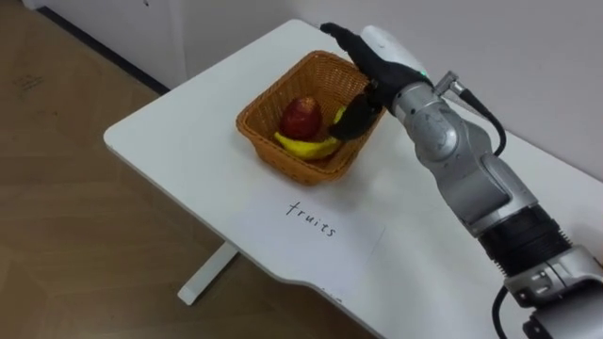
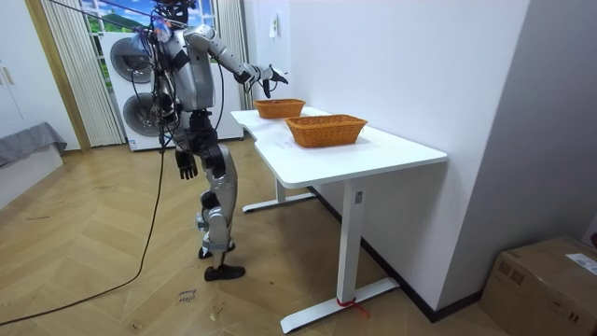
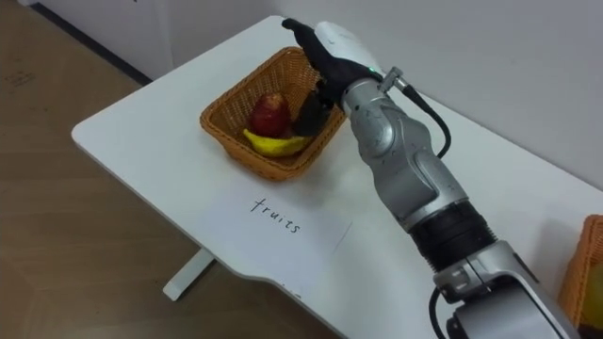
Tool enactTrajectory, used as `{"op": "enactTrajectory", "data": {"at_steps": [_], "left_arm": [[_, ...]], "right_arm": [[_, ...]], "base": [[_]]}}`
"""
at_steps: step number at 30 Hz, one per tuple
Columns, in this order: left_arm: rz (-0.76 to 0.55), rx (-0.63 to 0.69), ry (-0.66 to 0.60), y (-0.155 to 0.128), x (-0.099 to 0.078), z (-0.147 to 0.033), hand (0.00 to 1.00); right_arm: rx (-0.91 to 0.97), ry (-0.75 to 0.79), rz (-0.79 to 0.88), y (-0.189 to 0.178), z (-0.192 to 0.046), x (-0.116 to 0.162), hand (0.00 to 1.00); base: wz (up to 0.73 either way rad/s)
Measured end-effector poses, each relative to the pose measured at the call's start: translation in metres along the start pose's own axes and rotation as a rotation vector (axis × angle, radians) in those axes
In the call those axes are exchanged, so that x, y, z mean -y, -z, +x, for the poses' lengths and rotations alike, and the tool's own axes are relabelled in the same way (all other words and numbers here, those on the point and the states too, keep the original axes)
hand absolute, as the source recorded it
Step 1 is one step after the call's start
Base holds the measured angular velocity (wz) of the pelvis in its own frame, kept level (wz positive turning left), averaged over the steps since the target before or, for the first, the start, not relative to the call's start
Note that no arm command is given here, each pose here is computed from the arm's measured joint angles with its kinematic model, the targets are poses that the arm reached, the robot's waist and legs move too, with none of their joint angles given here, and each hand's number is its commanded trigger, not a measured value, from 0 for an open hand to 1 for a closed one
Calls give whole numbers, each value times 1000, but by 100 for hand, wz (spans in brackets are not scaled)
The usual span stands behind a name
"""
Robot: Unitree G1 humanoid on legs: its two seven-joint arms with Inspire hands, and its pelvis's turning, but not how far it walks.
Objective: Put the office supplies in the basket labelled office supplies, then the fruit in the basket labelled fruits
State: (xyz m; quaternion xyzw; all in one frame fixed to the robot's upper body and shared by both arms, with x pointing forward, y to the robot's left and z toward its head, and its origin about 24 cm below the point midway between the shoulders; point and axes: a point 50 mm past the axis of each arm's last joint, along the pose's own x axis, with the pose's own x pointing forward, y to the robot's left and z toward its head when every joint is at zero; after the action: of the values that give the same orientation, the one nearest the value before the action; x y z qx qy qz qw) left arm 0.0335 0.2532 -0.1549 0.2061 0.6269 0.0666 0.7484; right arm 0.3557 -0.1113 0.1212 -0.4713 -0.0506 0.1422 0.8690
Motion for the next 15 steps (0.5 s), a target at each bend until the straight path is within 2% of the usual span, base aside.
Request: {"op": "enactTrajectory", "data": {"at_steps": [10, 15], "left_arm": [[-2, 5, -14, -2, -1, 0, 0], [-18, 0, -24, -1, -4, 0, 0]], "right_arm": [[11, 12, 2, -1, 0, 3, 0], [66, 78, 23, -12, -4, 21, 0]], "base": [[0], [0]]}}
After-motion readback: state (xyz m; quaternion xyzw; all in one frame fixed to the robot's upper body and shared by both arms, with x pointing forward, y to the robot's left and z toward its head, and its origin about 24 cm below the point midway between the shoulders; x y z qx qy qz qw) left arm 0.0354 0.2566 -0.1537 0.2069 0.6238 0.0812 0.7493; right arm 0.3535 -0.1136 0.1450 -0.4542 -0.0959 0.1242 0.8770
